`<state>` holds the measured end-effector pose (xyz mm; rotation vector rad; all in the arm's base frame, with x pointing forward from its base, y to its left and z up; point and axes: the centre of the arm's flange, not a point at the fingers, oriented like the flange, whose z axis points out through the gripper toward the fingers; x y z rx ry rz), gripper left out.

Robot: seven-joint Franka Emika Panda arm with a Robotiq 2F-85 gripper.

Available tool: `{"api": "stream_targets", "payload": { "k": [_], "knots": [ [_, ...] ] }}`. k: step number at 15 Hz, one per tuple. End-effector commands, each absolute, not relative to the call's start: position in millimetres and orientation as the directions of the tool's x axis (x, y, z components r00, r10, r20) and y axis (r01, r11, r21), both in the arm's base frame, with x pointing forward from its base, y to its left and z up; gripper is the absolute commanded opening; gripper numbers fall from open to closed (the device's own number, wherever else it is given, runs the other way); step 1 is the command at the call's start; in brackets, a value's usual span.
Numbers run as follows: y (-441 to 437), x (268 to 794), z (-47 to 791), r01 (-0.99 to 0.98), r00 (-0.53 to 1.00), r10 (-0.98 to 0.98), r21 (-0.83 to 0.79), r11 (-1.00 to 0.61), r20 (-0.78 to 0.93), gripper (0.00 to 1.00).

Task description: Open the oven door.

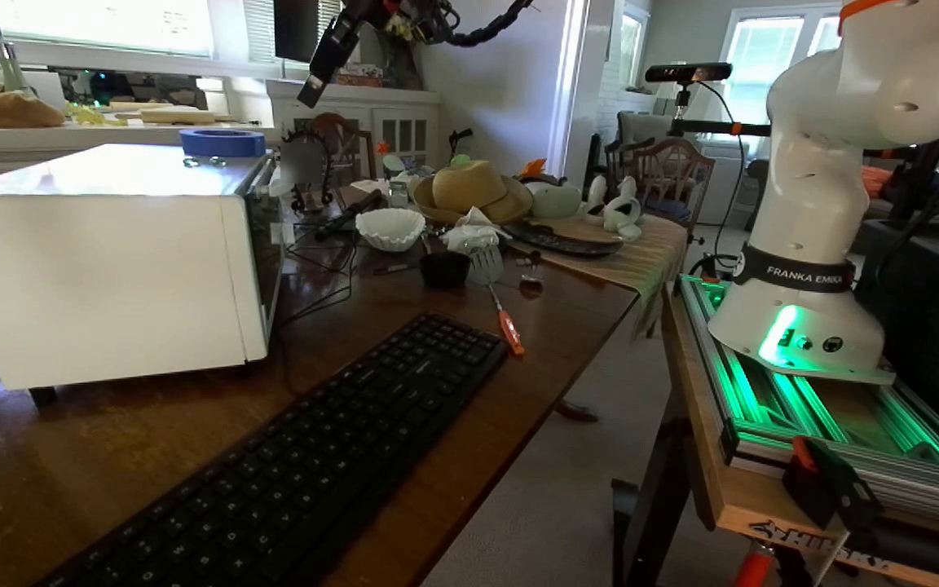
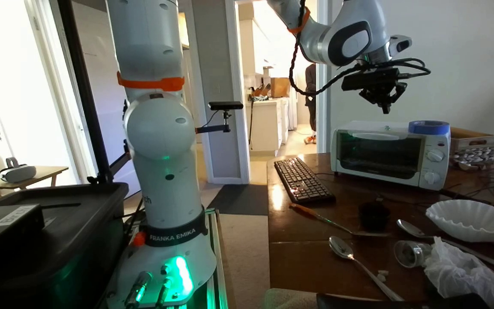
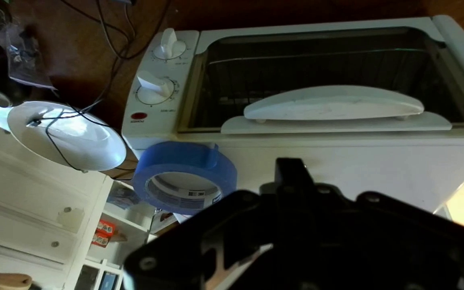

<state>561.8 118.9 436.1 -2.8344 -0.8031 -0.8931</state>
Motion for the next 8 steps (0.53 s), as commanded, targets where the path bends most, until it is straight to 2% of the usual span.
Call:
{"api": "stream_targets", "payload": {
  "k": [1,8],
  "knots": [
    [118,562,438,0.496,0.695,0.46,0.094,-0.863,0.553,0.01],
    [158,559,418,0.602,0.63,0.519,0.058,-0.796,0.578,0.0]
  ]
}}
